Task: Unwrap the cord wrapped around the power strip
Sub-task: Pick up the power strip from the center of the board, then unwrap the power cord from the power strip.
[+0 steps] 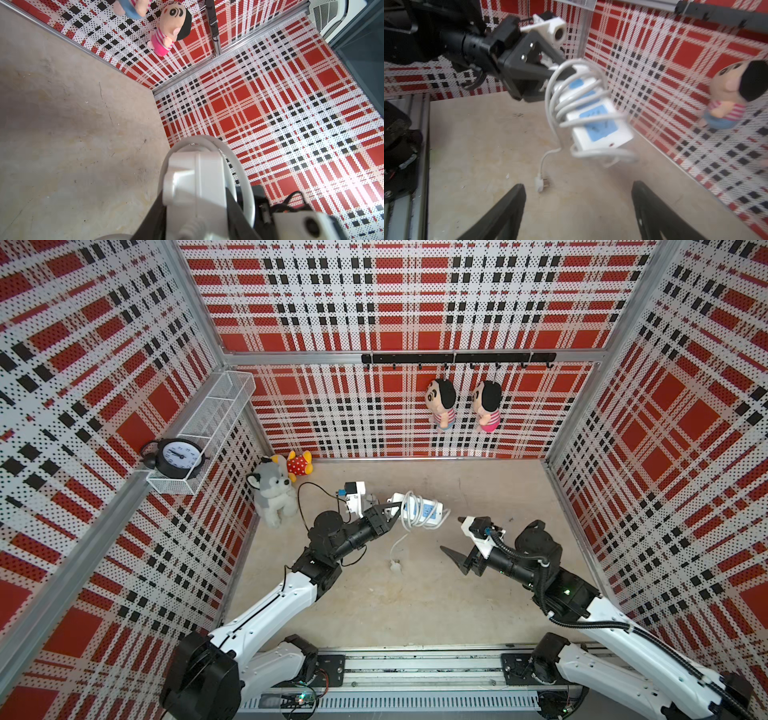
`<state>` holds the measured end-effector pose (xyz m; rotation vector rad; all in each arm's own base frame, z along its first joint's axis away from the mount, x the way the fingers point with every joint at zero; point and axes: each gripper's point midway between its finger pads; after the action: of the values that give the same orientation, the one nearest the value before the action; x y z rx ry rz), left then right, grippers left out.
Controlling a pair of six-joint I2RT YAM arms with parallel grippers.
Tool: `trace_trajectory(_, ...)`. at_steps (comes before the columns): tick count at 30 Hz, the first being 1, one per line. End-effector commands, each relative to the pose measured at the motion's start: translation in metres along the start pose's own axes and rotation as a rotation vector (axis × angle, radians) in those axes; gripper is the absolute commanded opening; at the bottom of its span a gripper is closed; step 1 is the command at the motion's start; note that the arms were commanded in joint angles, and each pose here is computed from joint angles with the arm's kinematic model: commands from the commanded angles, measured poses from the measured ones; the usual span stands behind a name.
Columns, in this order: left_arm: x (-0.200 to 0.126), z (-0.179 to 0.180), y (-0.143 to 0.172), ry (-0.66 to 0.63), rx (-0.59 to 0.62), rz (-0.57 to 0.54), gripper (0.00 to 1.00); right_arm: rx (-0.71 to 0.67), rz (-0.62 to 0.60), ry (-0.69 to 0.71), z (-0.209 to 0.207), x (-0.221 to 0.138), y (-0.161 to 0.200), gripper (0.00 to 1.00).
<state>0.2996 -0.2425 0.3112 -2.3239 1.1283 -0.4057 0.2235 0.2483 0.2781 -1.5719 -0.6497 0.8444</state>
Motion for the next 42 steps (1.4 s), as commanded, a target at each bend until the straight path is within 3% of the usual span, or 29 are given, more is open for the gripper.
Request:
trace_trajectory(1, -0.005, -0.033, -0.028, 0.101, 0.019, -0.103, 0.00, 0.079, -0.276, -0.061, 0.014, 0.006, -0.027, 0.82)
trace_trajectory(13, -0.012, -0.037, -0.042, 0.129, -0.023, -0.167, 0.00, 0.236, -0.582, 0.012, 0.009, 0.048, -0.002, 0.72)
trace_trajectory(25, -0.016, -0.035, -0.042, 0.128, -0.049, -0.186, 0.00, 0.234, -0.592, -0.028, 0.012, 0.115, -0.005, 0.68)
trace_trajectory(38, -0.020, -0.047, -0.044, 0.158, -0.048, -0.194, 0.00, 0.223, -0.606, -0.027, 0.011, 0.140, -0.008, 0.33)
trace_trajectory(42, -0.022, -0.048, -0.045, 0.158, -0.045, -0.202, 0.00, 0.214, -0.610, -0.039, 0.013, 0.140, -0.010, 0.17)
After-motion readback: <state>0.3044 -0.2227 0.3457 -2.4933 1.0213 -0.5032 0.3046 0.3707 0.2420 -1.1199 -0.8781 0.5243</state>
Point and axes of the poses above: each gripper's point midway between its finger pads, its own x axis out along the fingers, its own z axis along the line the jaws close on, y = z × x, and after that the axes turned 8 degrees about x, right-handed
